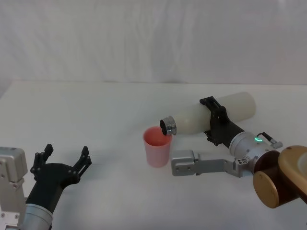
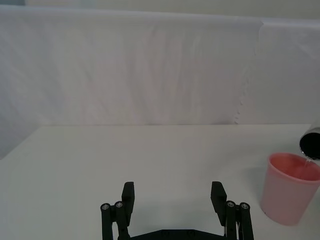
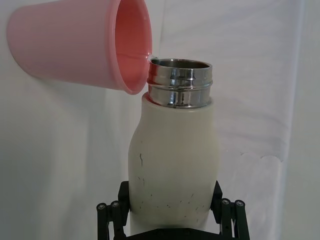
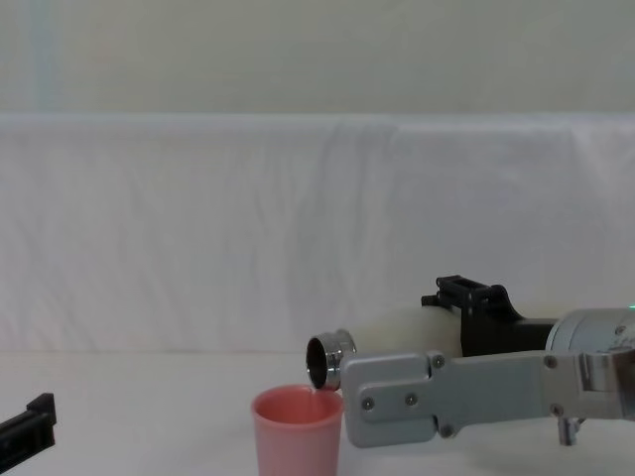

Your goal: Grasp the thermos with one hand and pour water into the cup lid.

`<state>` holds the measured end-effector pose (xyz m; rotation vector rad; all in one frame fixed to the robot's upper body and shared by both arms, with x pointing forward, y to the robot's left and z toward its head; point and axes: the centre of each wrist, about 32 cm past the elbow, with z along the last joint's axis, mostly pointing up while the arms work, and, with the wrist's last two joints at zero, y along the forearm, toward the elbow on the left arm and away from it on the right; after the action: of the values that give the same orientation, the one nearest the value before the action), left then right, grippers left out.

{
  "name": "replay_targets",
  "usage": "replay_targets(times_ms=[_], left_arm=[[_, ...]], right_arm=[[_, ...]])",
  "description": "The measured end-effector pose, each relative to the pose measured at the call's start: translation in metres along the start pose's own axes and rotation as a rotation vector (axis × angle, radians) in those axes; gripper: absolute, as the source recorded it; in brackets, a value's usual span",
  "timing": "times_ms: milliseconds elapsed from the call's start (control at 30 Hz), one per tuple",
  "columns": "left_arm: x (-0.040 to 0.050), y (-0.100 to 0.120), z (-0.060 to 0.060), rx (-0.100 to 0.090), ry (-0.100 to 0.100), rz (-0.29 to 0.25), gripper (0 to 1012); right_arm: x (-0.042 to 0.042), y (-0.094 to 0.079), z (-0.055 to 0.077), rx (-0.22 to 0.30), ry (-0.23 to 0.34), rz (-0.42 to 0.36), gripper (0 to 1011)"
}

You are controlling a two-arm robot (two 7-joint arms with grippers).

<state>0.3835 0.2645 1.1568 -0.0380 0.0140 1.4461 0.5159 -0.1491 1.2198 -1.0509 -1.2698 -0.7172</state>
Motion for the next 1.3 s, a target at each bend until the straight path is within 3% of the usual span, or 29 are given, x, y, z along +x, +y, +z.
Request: replay_targets(times_ms=[1300], left_arm=[[0.0000, 0.0000, 0.0000, 0.000, 0.000, 0.000, 1001]], right_arm=[[0.0013, 0.0003, 0.0020, 0.008, -0.019, 0.007, 959]])
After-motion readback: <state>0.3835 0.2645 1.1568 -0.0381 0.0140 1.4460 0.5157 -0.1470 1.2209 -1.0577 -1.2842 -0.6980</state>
